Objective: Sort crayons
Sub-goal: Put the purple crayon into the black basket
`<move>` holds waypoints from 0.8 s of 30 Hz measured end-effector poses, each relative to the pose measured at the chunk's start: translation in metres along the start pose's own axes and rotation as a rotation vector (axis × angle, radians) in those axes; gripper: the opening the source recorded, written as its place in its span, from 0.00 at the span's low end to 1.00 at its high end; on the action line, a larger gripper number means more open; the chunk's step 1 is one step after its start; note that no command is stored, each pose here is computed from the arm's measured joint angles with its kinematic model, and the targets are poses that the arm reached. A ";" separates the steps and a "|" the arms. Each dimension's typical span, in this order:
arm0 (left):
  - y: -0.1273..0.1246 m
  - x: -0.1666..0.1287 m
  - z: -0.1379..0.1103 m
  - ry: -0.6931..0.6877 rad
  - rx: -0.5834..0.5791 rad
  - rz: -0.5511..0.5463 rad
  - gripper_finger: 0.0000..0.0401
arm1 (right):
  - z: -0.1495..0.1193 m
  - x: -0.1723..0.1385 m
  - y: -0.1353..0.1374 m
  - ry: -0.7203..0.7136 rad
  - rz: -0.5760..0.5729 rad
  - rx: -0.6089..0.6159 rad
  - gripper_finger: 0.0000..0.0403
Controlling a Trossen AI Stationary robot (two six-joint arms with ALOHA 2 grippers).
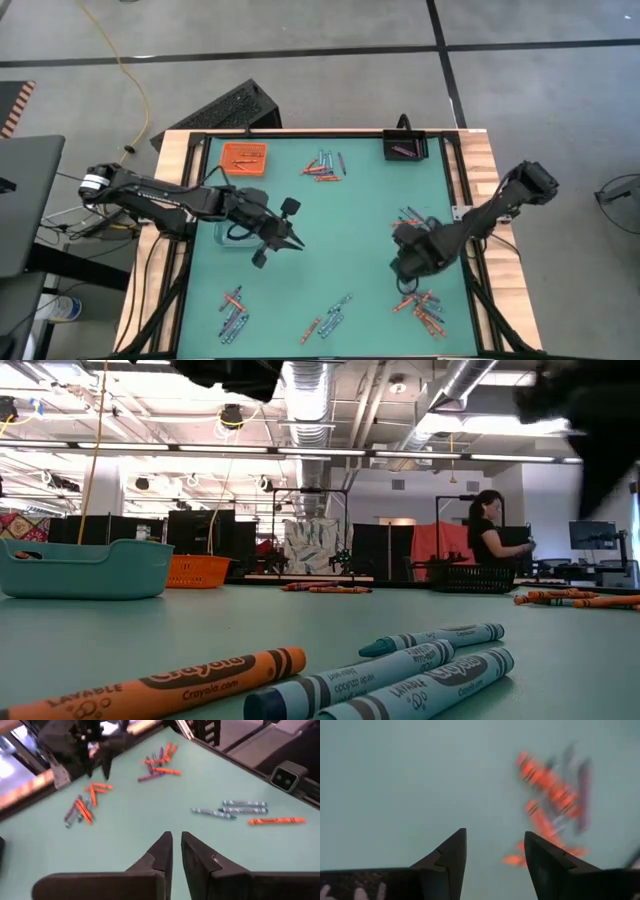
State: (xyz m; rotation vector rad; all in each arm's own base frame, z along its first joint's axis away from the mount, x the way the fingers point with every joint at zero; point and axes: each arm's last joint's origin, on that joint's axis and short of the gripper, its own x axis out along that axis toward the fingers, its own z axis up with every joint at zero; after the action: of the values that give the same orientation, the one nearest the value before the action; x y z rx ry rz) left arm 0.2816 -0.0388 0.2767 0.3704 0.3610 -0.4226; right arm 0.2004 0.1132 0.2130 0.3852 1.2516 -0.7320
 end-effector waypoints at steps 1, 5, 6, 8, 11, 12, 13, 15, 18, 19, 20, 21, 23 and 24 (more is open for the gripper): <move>0.000 0.003 -0.001 0.000 -0.001 0.000 0.10 | -0.008 0.007 0.001 0.026 0.021 0.030 0.47; -0.001 0.013 -0.009 0.047 -0.017 -0.015 0.13 | -0.034 0.026 0.003 0.072 0.073 0.178 0.46; -0.001 0.015 -0.009 0.051 -0.018 -0.013 0.13 | -0.039 0.029 0.003 0.076 0.075 0.215 0.46; -0.003 0.018 -0.015 0.083 -0.029 -0.031 0.14 | -0.046 0.031 0.005 0.079 0.086 0.274 0.46; -0.004 0.023 -0.017 0.092 -0.027 -0.039 0.14 | -0.054 0.033 0.011 0.092 0.130 0.331 0.46; -0.005 0.026 -0.019 0.097 -0.027 -0.043 0.14 | -0.055 0.034 0.013 0.094 0.133 0.343 0.46; -0.004 0.028 -0.018 0.083 -0.020 -0.037 0.14 | -0.058 0.035 0.014 0.104 0.132 0.349 0.46; -0.007 0.030 -0.021 0.107 -0.020 -0.057 0.14 | -0.061 0.039 0.019 0.130 0.128 0.359 0.46; -0.007 0.034 -0.022 0.104 -0.011 -0.063 0.14 | -0.065 0.047 0.028 0.182 0.128 0.356 0.46; -0.009 0.034 -0.023 0.114 -0.012 -0.070 0.14 | -0.064 0.049 0.031 0.192 0.133 0.353 0.46; -0.009 0.034 -0.023 0.118 -0.013 -0.073 0.14 | -0.064 0.050 0.033 0.191 0.138 0.341 0.46; -0.009 0.034 -0.023 0.117 -0.009 -0.073 0.14 | -0.064 0.052 0.035 0.191 0.135 0.334 0.46; -0.010 0.034 -0.023 0.114 -0.004 -0.075 0.14 | -0.062 0.052 0.040 0.190 0.133 0.320 0.46; -0.010 0.034 -0.023 0.115 -0.003 -0.076 0.14 | -0.061 0.051 0.042 0.191 0.128 0.318 0.46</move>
State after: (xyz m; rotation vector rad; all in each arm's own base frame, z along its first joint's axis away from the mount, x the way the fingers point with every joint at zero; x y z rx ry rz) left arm 0.3003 -0.0492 0.2402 0.3796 0.4889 -0.4757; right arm 0.1920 0.1673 0.1413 0.8042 1.2767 -0.7991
